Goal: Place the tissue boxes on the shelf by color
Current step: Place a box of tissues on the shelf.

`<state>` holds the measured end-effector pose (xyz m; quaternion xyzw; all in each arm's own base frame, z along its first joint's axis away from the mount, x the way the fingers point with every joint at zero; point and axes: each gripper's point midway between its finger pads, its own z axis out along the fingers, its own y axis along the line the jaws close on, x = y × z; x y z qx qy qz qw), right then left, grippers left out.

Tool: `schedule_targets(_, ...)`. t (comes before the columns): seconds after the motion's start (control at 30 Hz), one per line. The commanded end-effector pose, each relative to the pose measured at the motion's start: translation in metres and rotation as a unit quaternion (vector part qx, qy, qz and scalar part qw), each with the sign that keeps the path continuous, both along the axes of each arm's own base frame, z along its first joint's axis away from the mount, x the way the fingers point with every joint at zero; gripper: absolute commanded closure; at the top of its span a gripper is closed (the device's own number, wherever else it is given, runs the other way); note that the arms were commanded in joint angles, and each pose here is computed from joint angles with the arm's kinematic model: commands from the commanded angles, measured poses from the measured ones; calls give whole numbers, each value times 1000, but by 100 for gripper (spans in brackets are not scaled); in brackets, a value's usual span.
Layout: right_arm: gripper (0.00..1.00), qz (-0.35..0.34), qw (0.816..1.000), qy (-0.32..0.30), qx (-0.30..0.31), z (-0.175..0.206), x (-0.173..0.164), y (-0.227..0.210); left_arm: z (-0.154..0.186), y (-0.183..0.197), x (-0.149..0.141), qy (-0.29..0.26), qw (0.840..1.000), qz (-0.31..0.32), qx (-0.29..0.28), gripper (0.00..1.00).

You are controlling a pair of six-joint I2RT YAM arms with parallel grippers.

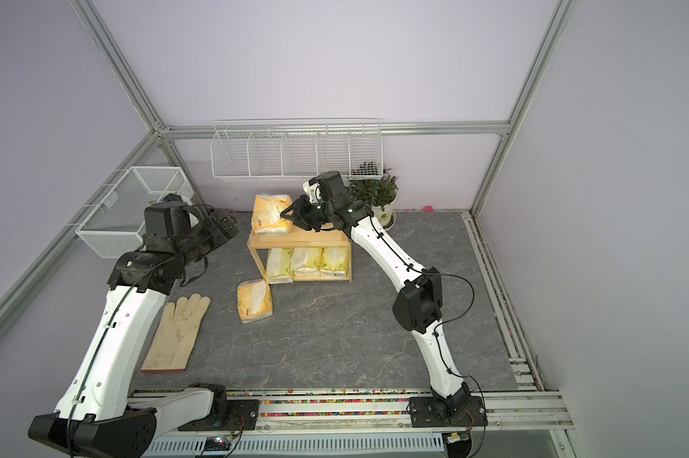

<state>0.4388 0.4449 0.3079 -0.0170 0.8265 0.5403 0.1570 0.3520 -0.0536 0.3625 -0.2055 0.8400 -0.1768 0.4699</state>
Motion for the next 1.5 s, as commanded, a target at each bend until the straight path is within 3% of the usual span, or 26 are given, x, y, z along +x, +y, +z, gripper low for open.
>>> schedule_targets(0.0,70,-4,1000,5,-5,-4,2,6,1,0,-8,-2,1000,-7,-2,0)
schedule_targets(0.23,66,-18,1000,18,-7,-21,13,12,-4,-1,-12,-1,1000,-10,-6,0)
schedule_targets(0.43,34,-20,1000,17,-8,-23,16,14,-7,-2,-12,1,1000,-14,-9,0)
schedule_targets(0.57,25,-21,999,4,-24,-18,12,8,-5,-4,-12,-1,1000,-17,-10,0)
schedule_targets(0.87,22,-53,992,-50,-106,-4,5,-28,-1,-5,-14,-6,1000,-24,-10,0)
schedule_targets(1.47,24,-27,997,-39,-67,-13,0,10,-3,-8,-17,-8,999,-33,-17,0)
